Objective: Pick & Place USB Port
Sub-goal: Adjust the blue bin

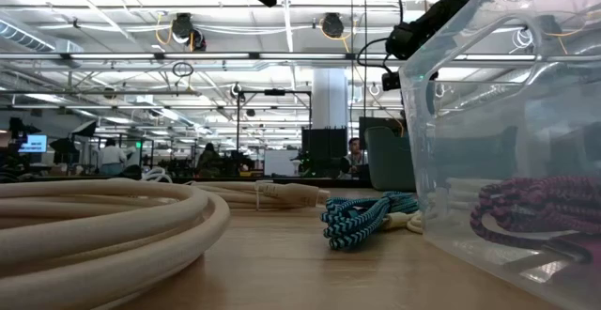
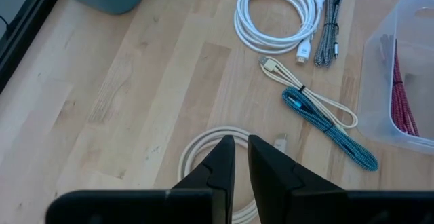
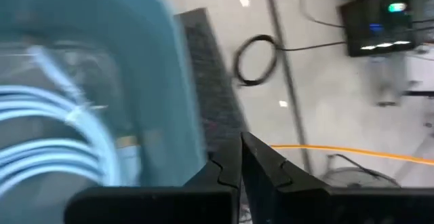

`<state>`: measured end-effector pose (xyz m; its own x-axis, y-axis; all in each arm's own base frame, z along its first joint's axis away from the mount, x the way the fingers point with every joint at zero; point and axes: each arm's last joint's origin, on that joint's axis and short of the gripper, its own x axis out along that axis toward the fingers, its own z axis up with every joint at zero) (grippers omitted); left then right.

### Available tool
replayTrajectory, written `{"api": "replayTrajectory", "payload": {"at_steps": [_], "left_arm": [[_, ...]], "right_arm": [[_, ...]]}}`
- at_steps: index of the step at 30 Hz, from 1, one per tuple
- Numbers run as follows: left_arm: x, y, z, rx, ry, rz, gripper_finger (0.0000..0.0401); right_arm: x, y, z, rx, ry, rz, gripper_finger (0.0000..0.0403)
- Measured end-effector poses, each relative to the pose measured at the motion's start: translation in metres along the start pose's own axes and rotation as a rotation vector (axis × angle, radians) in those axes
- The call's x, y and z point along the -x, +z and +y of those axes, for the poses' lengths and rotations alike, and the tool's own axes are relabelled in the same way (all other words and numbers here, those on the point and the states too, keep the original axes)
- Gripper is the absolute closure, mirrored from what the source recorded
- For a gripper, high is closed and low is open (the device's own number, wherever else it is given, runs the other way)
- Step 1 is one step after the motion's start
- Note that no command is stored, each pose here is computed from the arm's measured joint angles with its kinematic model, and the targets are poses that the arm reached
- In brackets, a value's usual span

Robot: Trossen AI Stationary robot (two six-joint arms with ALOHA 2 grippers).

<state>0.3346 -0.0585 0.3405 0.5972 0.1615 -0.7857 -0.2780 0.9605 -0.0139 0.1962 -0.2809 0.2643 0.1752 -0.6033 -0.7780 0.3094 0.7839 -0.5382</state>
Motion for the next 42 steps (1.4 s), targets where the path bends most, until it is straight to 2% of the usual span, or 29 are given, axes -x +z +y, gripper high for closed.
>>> {"api": "replayTrajectory", "payload": {"at_steps": [3,7,16,19,25,34,42], "left_arm": [[0.000,0.000,0.000,0.001,0.000,0.000,0.0355],[0.000,0.000,0.000,0.000,-0.001,0.000,0.0355],[0.000,0.000,-0.001,0.002,-0.001,0.000,0.0355],[0.001,-0.001,-0.002,-0.003,-0.002,-0.001,0.0355],[0.001,-0.001,-0.003,-0.004,0.001,-0.002,0.0355],[0.000,0.000,-0.001,-0.001,0.007,-0.004,0.0355],[0.000,0.000,-0.001,0.001,0.007,-0.004,0.0355]], "right_arm": [[-0.001,-0.003,0.005,-0.022,0.084,0.000,0.0403],[-0.004,-0.006,0.010,-0.017,0.125,0.041,0.0403],[-0.002,-0.004,0.017,-0.011,0.187,0.033,0.0403],[-0.001,0.001,0.016,-0.017,0.136,0.015,0.0403],[0.009,0.012,0.004,-0.080,0.037,-0.118,0.0403],[-0.017,0.006,0.013,-0.055,0.106,-0.024,0.0403],[-0.018,0.010,0.017,-0.029,0.114,-0.029,0.0403]]}}
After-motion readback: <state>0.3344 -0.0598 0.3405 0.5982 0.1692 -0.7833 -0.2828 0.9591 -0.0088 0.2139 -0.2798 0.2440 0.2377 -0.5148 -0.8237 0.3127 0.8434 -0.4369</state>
